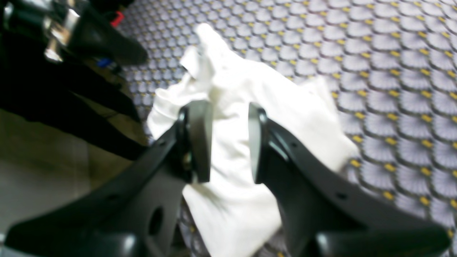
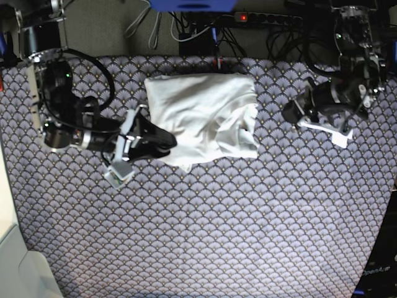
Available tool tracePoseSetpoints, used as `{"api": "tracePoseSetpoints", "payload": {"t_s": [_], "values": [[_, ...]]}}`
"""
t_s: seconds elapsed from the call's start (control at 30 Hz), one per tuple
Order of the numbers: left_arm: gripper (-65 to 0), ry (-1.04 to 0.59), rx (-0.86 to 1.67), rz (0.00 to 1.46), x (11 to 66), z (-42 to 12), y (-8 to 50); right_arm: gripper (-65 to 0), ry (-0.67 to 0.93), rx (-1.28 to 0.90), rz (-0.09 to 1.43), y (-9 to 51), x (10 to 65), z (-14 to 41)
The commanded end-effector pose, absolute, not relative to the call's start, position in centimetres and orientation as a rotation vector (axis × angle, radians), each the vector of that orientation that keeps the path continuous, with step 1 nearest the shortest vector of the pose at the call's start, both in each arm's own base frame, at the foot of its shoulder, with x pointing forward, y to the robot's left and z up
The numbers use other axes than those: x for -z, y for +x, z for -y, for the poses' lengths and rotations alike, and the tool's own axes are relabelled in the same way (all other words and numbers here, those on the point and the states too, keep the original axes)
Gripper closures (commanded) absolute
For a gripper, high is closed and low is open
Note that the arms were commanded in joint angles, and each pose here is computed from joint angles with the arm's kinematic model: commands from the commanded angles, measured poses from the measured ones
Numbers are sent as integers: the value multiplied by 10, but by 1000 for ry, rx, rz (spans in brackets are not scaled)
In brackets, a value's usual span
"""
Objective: Fold the T-shirt properly
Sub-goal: 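Withdraw the right gripper and move the left gripper to the shirt side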
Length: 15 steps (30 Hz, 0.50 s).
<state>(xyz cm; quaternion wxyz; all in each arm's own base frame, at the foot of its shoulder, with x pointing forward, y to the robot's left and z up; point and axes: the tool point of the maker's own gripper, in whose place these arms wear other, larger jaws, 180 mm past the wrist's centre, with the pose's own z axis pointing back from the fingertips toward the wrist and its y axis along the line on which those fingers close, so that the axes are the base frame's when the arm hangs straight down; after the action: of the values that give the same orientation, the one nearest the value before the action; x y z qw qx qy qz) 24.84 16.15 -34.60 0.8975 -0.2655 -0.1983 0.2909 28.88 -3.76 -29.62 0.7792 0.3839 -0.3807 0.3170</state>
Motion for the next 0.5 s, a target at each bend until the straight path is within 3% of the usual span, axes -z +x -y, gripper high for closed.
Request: {"api": "tracePoseSetpoints", "payload": {"t_s": [0.0, 0.13, 0.2, 0.47], "values": [[-108, -648, -617, 420, 329, -154, 254, -182, 846, -691, 870, 294, 281, 38], [-256, -848, -688, 421, 303, -149, 259, -181, 794, -688, 833, 293, 289, 54], [-299, -914, -715, 425, 294, -149, 261, -181, 779, -675, 834, 295, 289, 61], [-386, -940, -658, 310, 306, -132, 265, -181, 740, -668, 815, 297, 292, 72]]}}
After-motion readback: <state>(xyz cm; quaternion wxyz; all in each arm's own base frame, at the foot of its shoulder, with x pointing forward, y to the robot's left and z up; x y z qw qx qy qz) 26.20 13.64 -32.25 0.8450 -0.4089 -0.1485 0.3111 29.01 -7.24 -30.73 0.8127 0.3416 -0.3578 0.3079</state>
